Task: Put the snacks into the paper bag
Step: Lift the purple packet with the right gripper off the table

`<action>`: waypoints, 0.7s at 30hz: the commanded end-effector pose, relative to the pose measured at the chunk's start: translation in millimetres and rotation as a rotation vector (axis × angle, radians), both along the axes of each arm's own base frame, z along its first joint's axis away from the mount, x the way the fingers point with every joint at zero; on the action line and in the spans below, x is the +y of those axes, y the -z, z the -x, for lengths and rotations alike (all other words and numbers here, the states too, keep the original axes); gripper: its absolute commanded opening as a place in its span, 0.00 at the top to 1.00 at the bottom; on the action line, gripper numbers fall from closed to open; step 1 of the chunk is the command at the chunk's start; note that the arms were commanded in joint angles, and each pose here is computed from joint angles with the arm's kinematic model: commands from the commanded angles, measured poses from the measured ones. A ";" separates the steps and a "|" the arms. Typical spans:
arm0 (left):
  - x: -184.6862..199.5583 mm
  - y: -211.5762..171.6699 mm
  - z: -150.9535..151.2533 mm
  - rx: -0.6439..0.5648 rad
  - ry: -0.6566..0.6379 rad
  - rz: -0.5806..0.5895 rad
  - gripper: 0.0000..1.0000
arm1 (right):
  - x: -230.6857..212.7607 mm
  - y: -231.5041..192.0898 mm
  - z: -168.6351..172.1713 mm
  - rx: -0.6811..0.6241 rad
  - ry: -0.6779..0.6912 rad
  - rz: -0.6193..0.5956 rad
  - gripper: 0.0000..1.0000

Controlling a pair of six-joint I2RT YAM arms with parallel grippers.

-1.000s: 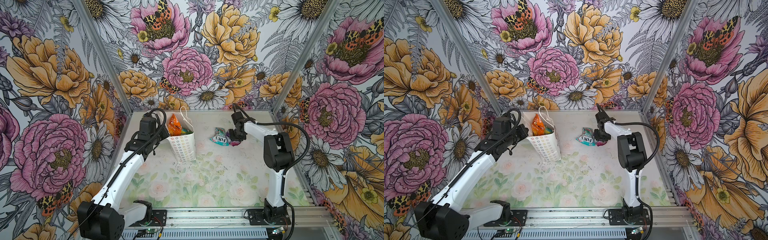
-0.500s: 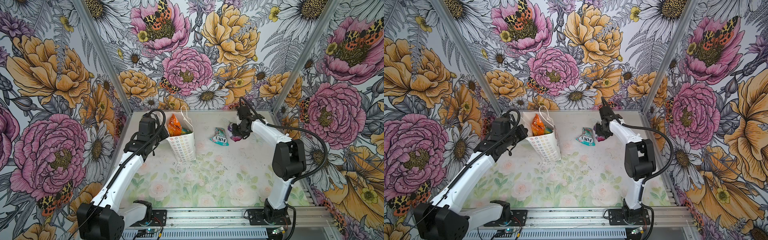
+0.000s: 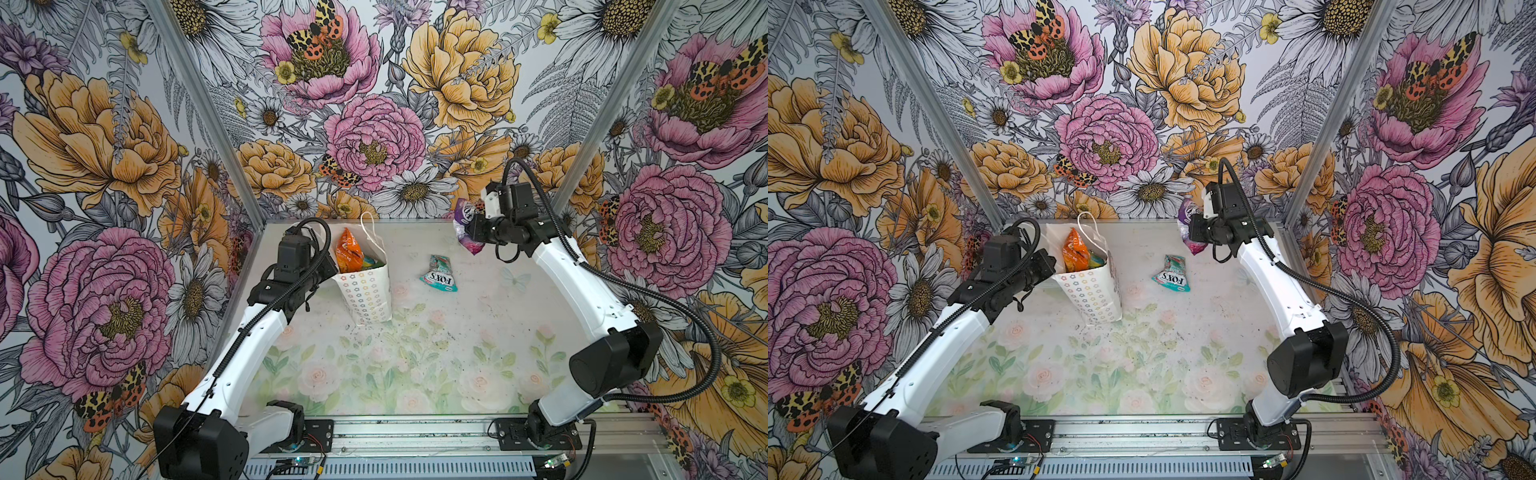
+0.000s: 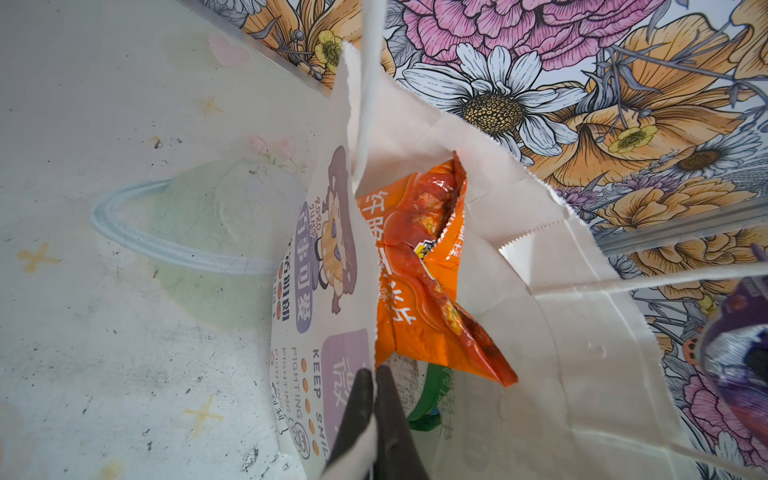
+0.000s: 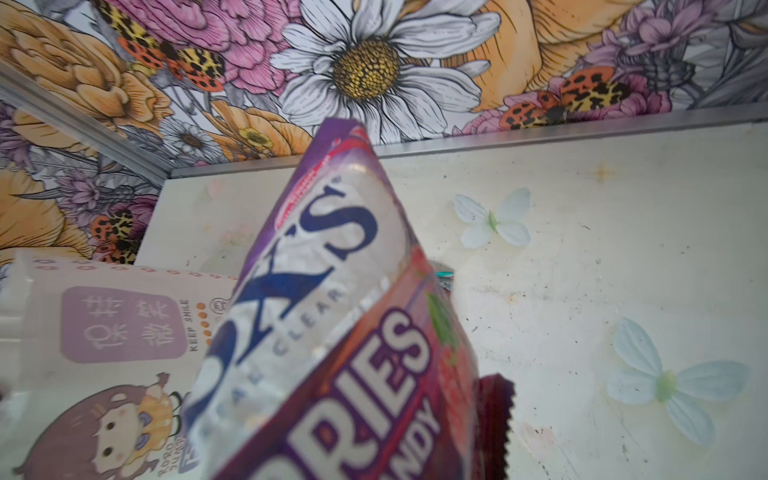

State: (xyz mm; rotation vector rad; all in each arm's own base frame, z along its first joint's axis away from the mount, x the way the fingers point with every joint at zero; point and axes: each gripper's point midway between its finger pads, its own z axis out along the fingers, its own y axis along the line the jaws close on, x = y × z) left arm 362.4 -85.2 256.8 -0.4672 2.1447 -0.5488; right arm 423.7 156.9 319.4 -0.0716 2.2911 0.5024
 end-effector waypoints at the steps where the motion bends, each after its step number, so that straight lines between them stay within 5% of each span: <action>1: 0.7 -6.9 -0.8 -0.031 0.000 0.023 1.00 | 27.1 -69.3 18.5 -0.190 -0.091 -0.052 0.86; 10: -0.5 -8.0 -1.1 -0.036 0.005 0.028 1.00 | 94.6 -145.0 62.1 -0.412 -0.265 -0.148 0.87; 21: 0.1 -10.8 -0.1 -0.042 0.003 0.034 1.00 | 177.9 -174.3 93.6 -0.496 -0.464 -0.244 0.87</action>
